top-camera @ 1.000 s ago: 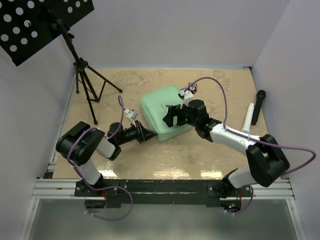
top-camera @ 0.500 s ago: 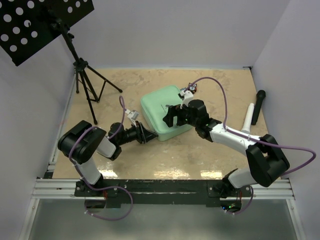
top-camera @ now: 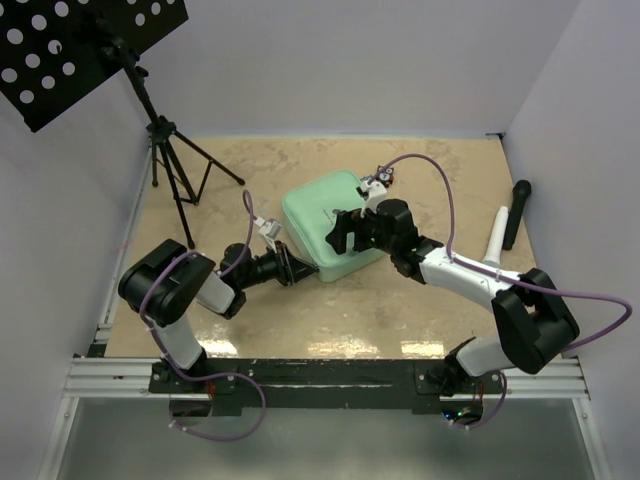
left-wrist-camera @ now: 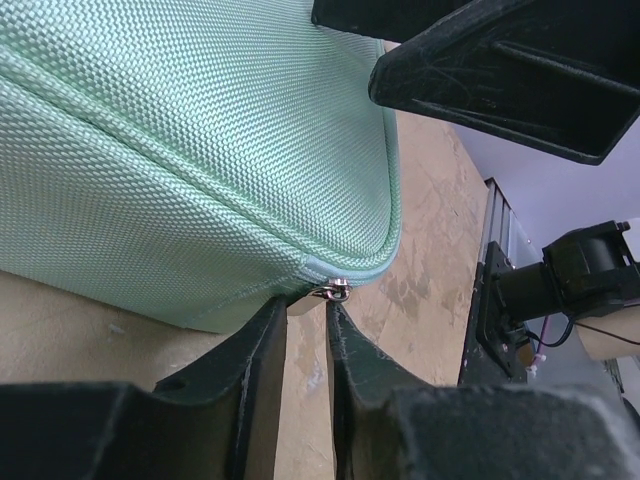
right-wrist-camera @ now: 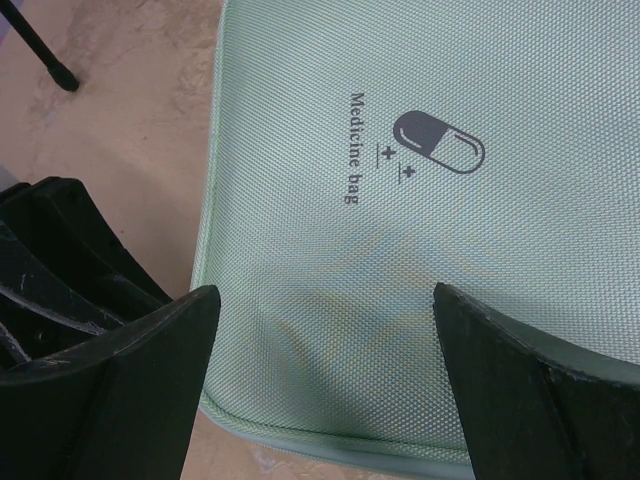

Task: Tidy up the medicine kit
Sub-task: Zip the medicine box at the center of the board.

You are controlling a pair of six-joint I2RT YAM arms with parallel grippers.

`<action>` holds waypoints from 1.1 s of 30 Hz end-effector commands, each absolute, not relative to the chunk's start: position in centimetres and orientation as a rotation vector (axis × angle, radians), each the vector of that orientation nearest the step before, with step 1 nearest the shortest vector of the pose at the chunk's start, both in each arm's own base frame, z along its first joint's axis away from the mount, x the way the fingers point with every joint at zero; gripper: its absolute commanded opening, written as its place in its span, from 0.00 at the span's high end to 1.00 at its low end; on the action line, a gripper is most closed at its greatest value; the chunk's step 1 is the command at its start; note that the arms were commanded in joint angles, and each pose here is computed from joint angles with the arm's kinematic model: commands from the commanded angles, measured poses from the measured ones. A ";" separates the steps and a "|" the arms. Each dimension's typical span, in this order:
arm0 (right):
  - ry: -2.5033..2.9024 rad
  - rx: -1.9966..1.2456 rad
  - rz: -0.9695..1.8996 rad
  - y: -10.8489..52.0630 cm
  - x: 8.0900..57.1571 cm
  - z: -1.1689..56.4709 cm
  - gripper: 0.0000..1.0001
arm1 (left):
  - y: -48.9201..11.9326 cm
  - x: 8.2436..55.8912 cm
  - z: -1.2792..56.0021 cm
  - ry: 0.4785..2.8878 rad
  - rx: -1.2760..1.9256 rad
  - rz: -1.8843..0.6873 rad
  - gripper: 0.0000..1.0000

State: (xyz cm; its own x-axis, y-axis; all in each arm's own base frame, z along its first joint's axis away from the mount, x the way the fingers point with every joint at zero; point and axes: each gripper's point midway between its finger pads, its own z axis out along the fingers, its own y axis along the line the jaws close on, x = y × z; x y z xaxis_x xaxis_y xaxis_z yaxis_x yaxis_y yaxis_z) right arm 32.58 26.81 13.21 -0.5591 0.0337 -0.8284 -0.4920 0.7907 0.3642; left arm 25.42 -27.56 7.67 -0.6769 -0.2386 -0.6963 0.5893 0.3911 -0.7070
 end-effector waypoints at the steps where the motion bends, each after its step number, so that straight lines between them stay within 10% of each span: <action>1: 2.057 -0.351 0.758 27.3 32.2 13.1 0.07 | -28.3 25.5 20.9 1.196 0.492 -1.388 0.75; 16: 2.059 -0.351 0.760 27.3 32.2 13.0 0.07 | -28.2 25.5 20.8 1.201 0.491 -1.388 0.98; 23: 2.059 -0.350 0.758 27.3 32.2 13.0 0.07 | -28.2 25.5 20.4 1.214 0.473 -1.384 0.59; 33: 2.059 -0.350 0.762 27.4 32.2 13.0 0.08 | -28.8 25.5 21.0 1.191 0.474 -1.387 0.53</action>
